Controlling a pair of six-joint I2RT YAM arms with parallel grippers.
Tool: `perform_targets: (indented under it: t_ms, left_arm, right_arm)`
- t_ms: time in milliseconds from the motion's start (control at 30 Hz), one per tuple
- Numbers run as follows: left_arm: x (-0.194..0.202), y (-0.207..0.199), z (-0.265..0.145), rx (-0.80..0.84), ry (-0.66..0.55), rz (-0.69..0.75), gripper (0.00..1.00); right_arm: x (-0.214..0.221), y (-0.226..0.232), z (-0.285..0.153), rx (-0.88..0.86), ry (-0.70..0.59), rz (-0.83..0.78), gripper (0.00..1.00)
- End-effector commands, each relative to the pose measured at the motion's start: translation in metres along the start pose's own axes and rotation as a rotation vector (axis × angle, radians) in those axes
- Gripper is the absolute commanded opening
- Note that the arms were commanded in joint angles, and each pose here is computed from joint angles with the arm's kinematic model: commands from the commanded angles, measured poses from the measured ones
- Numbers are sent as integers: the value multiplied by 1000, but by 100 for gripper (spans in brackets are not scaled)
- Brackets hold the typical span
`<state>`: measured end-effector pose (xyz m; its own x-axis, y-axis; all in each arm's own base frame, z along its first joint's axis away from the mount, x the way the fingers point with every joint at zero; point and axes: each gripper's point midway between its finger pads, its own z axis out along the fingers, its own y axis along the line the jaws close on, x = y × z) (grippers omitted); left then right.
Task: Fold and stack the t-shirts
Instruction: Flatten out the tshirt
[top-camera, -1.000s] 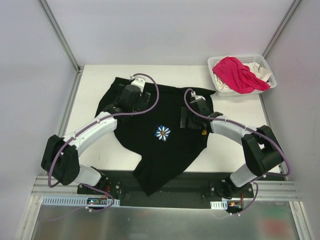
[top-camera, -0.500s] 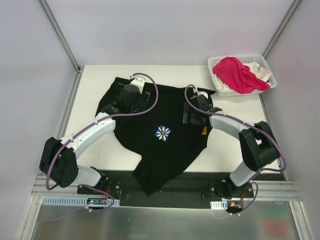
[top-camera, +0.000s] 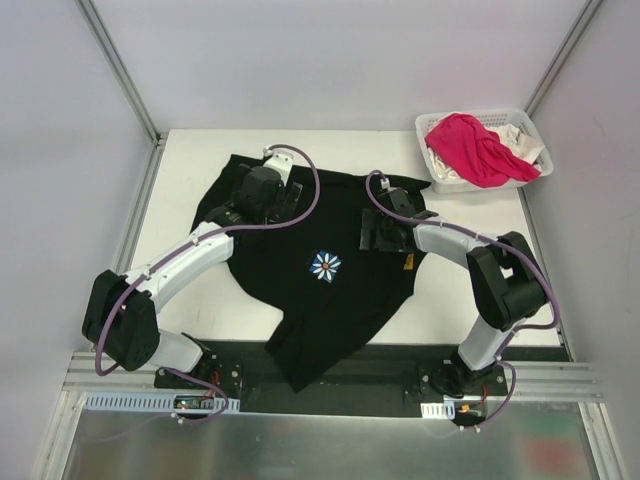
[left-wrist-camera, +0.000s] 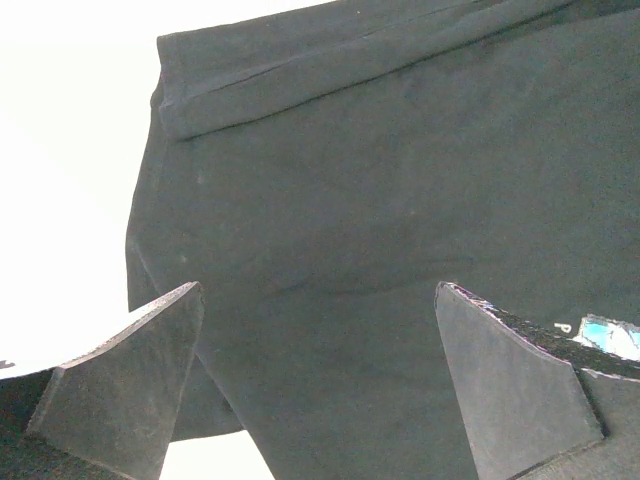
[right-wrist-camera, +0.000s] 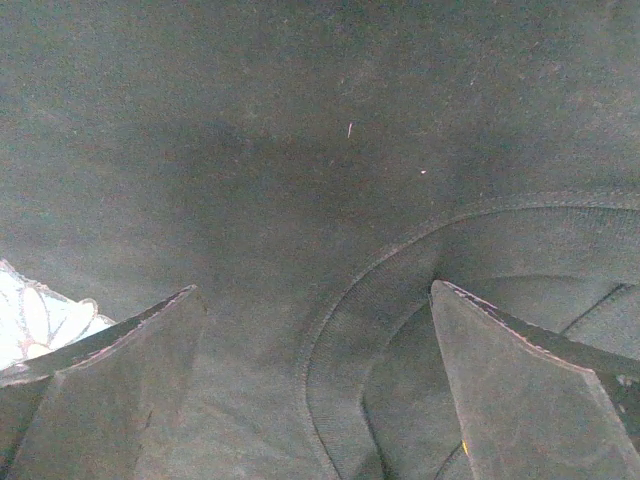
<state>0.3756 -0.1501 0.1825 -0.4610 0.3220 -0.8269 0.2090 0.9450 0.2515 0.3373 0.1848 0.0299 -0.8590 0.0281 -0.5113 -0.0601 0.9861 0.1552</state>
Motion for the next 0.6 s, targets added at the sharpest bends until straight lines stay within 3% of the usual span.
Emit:
perform_targets:
  t_ms: [0, 200, 567]
  left_arm:
    - [-32, 6, -8, -8, -80, -7, 99]
    - [-49, 15, -15, -34, -118, 2, 99]
    - [-44, 20, -11, -68, -95, 37, 99]
  right_arm:
    - [4, 4, -6, -28, 6, 62, 97]
    - [7, -4, -8, -21, 8, 148, 96]
    - [12, -60, 0, 82, 11, 329, 96]
